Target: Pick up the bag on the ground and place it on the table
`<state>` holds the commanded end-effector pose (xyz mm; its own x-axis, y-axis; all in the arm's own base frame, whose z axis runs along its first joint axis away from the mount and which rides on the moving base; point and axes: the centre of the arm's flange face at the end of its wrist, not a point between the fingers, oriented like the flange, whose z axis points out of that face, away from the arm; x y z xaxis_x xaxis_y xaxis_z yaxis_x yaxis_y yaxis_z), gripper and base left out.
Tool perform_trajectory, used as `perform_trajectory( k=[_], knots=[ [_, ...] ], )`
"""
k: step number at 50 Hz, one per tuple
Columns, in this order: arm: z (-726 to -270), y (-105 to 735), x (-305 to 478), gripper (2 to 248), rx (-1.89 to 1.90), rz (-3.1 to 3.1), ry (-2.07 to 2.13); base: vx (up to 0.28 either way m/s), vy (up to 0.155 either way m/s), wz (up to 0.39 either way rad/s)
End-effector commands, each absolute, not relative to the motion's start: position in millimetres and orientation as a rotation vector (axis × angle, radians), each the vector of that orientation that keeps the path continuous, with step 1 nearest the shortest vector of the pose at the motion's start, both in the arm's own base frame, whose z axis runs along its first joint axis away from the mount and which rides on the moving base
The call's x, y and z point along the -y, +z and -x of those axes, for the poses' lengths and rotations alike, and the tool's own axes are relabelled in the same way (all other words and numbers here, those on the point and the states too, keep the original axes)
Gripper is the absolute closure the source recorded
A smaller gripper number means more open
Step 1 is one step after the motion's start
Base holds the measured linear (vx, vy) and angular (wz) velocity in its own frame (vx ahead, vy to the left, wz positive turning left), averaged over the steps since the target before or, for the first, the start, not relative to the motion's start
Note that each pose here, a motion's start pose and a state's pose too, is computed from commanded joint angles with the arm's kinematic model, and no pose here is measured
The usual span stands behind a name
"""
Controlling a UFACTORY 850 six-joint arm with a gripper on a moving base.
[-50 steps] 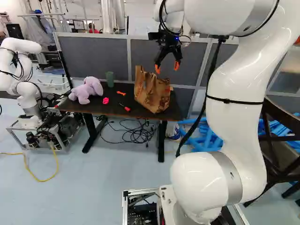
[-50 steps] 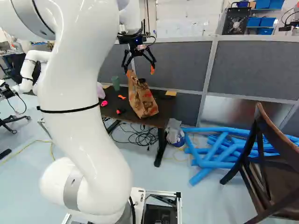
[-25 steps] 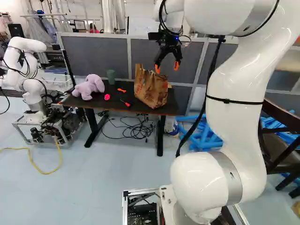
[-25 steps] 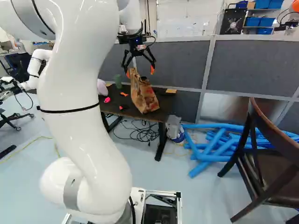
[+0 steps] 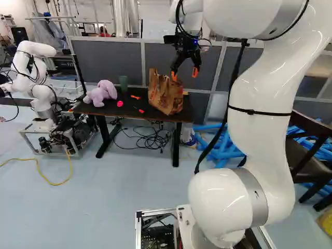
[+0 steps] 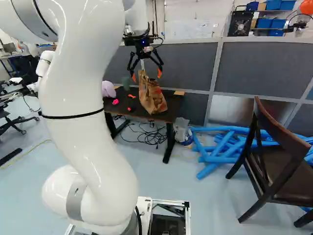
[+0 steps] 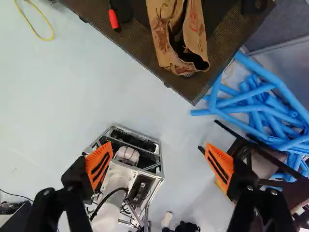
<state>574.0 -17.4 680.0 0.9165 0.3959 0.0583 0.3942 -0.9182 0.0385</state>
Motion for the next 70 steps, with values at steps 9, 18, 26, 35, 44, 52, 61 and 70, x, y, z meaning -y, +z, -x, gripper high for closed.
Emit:
perform_trajectory(
  k=[9, 18, 26, 35, 44, 52, 61, 70],
  knots=[
    [-574, 680, 17, 3, -0.629, -3.05, 0.101, 0.026, 0.003, 0.002],
    [-574, 679, 17, 3, -0.627, -3.049, 0.106, 0.0, 0.0, 0.0],
    [-573, 677, 17, 3, -0.623, -3.048, 0.117, 0.0, 0.0, 0.0],
    [-572, 673, 17, 3, -0.615, -3.046, 0.137, 0.0, 0.0, 0.0],
    [-571, 668, 17, 3, -0.605, -3.044, 0.165, 0.0, 0.0, 0.0],
    [-569, 661, 16, 3, -0.594, -3.04, 0.196, 0.0, 0.0, 0.0],
    [-567, 653, 16, 3, -0.578, -3.035, 0.237, 0.0, 0.0, 0.0],
    [-563, 643, 15, 3, -0.56, -3.029, 0.288, 0.0, 0.0, 0.0]
  ],
)
